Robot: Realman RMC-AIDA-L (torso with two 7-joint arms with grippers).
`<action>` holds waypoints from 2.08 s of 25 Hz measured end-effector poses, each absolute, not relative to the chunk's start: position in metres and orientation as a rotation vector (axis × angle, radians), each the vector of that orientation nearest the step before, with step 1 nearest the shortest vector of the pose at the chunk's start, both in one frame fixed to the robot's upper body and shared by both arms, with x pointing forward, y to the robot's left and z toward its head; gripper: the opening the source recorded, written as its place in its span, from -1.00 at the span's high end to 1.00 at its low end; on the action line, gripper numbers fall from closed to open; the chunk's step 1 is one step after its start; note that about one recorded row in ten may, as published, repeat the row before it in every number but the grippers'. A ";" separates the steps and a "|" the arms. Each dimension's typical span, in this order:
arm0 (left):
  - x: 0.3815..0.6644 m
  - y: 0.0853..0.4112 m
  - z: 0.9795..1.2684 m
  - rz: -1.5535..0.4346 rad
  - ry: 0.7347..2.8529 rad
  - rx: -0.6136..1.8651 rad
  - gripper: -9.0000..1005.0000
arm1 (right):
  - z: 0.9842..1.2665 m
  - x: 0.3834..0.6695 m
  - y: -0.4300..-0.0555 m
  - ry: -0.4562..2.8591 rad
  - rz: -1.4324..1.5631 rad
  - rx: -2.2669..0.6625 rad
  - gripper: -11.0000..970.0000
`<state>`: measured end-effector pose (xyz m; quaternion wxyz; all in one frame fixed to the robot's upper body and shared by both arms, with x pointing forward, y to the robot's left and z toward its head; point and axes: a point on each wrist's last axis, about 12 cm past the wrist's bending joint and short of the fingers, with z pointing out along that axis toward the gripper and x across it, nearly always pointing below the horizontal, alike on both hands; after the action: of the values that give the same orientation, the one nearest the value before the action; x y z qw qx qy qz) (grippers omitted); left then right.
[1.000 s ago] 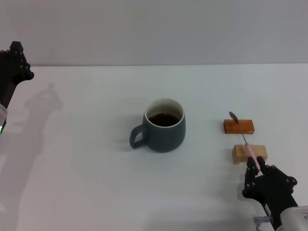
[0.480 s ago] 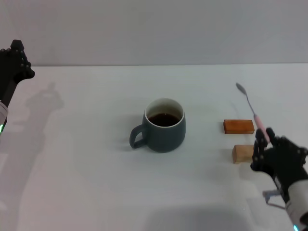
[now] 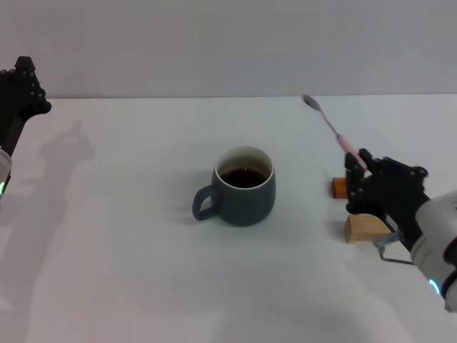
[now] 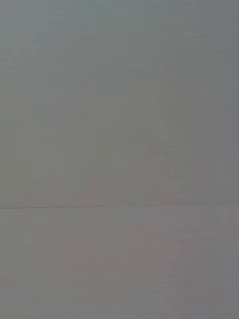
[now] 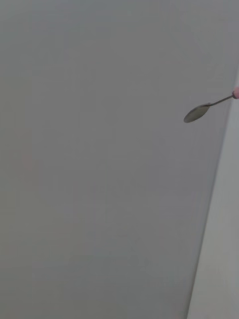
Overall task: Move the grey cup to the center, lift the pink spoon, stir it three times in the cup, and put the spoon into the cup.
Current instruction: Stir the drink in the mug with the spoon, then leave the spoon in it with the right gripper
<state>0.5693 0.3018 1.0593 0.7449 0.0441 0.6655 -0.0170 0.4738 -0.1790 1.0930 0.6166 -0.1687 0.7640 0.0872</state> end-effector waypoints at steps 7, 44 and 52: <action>0.570 0.303 1.060 -0.036 1.454 0.087 0.99 | 1.136 0.494 -0.179 1.714 0.215 -0.532 0.73; 0.581 0.309 1.071 -0.009 1.420 0.021 0.99 | 1.294 0.579 -0.154 2.006 0.403 -1.023 0.73; 0.582 0.308 1.071 -0.014 1.420 0.019 0.99 | 1.285 0.594 -0.147 2.160 0.381 -1.100 0.73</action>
<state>0.5815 0.3085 1.0713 0.7583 0.0089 0.6518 -0.0066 0.5939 -0.1468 1.2852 0.3373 -0.4220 0.8287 0.1461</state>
